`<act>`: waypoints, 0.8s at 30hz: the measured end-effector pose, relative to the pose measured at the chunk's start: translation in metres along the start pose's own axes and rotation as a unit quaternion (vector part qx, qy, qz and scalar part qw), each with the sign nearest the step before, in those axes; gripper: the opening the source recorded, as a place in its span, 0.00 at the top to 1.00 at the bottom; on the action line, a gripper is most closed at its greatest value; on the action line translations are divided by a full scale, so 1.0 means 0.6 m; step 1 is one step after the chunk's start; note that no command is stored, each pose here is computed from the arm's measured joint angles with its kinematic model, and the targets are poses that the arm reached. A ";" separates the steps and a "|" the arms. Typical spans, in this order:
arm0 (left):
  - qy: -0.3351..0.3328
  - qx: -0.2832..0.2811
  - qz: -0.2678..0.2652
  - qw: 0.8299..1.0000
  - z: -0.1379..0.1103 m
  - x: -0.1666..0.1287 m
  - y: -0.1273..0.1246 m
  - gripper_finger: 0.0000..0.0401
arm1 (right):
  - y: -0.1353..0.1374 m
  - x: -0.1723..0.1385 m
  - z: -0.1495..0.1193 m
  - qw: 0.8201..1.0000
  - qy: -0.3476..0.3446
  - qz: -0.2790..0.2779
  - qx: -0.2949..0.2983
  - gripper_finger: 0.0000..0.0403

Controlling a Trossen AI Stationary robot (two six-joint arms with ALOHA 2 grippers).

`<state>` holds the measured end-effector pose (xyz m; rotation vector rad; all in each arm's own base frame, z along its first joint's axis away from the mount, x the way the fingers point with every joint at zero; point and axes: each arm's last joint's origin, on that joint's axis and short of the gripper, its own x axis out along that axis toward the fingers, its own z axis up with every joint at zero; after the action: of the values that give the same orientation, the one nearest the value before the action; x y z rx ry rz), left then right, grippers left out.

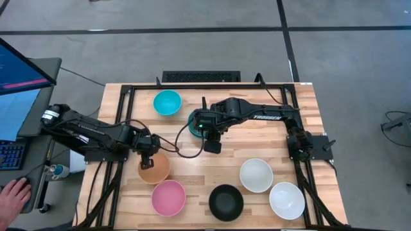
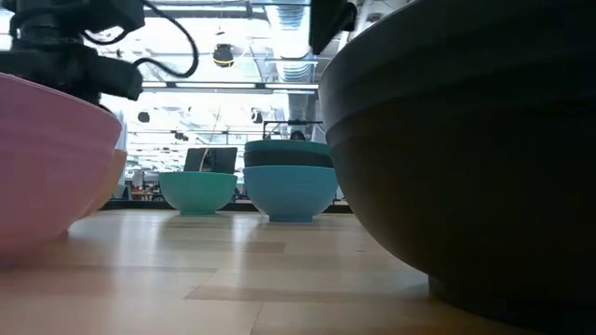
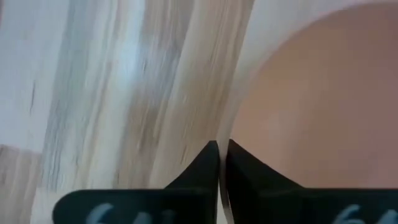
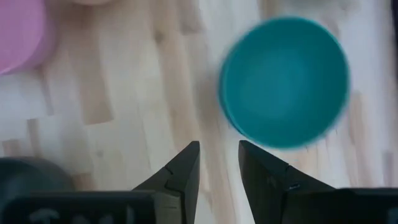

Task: Nest bowls inside each other
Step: Stack the orange bowl on top of the blue bowl

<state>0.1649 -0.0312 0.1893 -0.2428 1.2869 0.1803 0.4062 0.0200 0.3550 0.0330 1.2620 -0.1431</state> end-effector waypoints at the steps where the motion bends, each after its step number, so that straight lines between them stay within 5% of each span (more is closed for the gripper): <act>1: -0.014 -0.004 -0.005 1.000 0.007 -0.005 -0.002 0.99 | -0.005 0.000 -0.003 1.000 0.010 -0.018 0.014 0.67; 4: -0.079 -0.020 -0.014 0.997 0.045 -0.039 -0.005 0.99 | -0.025 -0.011 -0.010 0.996 0.005 -0.079 0.045 0.67; 11: -0.145 -0.084 0.088 0.982 0.139 -0.147 0.024 1.00 | -0.074 -0.091 -0.038 0.986 -0.053 -0.137 0.080 0.67; 17: -0.146 -0.113 0.087 0.979 0.242 -0.190 0.051 1.00 | -0.119 -0.184 -0.087 0.978 -0.114 -0.124 0.120 0.67; 24: -0.185 -0.098 0.081 0.974 0.333 -0.201 0.081 1.00 | -0.122 -0.262 -0.143 0.980 -0.168 -0.053 0.096 0.67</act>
<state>0.3038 0.0714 0.3538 -0.2596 0.9172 0.4717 0.2694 -0.0295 0.4821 0.1037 0.9097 -0.3479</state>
